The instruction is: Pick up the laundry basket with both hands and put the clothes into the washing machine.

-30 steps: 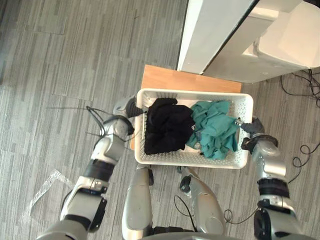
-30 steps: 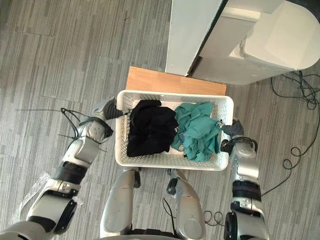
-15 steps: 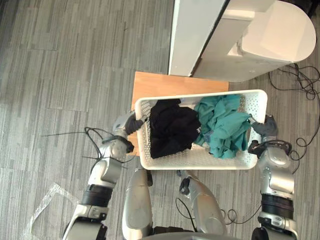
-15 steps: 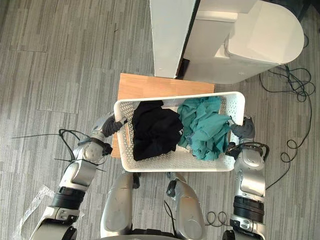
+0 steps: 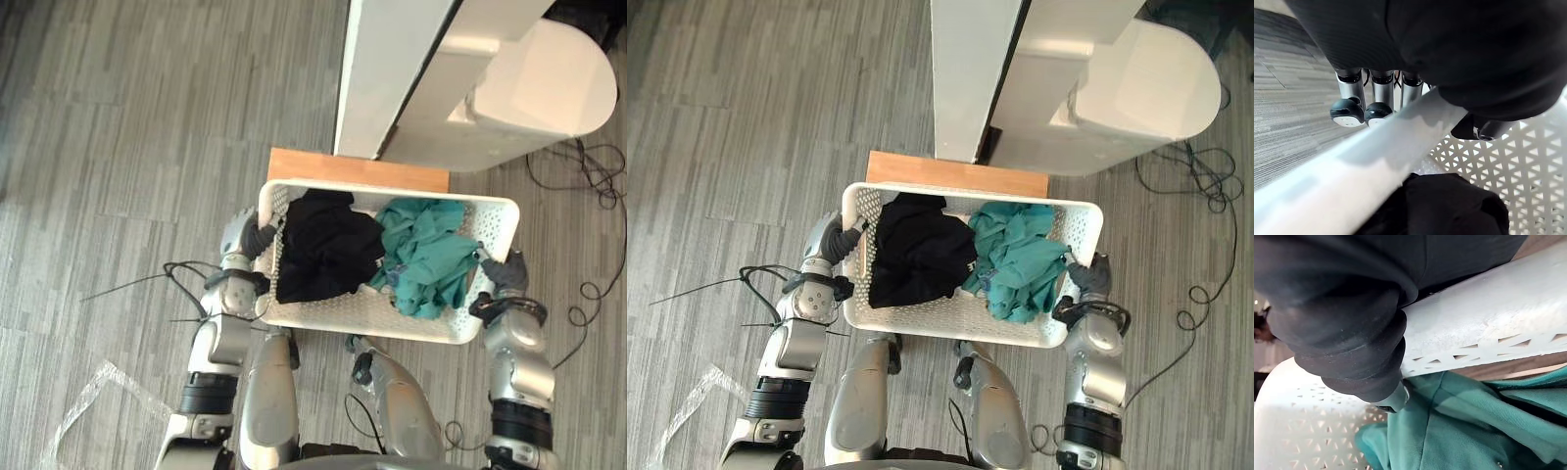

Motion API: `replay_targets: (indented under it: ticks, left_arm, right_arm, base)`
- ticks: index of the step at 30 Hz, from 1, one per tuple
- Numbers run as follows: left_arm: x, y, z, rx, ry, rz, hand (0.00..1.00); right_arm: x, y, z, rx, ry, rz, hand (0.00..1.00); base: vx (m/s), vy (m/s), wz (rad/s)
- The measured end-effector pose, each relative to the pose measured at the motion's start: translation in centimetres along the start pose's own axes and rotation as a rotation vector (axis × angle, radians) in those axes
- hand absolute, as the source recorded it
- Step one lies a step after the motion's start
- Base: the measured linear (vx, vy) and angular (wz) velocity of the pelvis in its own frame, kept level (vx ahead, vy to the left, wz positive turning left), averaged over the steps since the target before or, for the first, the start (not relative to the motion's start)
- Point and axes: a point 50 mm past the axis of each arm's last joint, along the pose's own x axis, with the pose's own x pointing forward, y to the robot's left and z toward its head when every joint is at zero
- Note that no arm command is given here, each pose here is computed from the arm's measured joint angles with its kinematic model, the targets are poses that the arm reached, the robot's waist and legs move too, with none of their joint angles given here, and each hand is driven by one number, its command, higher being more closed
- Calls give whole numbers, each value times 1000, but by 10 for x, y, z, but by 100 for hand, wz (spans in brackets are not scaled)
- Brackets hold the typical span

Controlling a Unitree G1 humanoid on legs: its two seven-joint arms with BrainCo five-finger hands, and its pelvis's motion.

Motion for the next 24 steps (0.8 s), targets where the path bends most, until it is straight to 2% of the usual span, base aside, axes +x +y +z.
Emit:
replay_targets:
  ticks: [4, 6, 11, 18, 24]
  left_arm:
    - [-15, 6, -5, -147, 40, 103, 100]
    - [-30, 2, -13, -255, 83, 113, 100]
    - [-41, -8, -9, -352, 78, 71, 100]
    - [-65, -8, -20, -335, 93, 35, 100]
    - [-72, -9, -24, -321, 107, 19, 100]
  right_arm:
    - [-13, 11, -7, 17, 9, 33, 100]
    - [-17, 14, -11, 4, 26, 54, 100]
    - [-29, -1, -15, 1, 28, 12, 100]
    - [-44, -7, -27, 6, 78, 49, 100]
    - [-47, -9, -30, 9, 97, 70, 100]
  base:
    - [61, 4, 11]
    - [71, -7, 19]
    - [22, -30, 48]
    - [-50, -7, 3]
    - [-277, 245, -77]
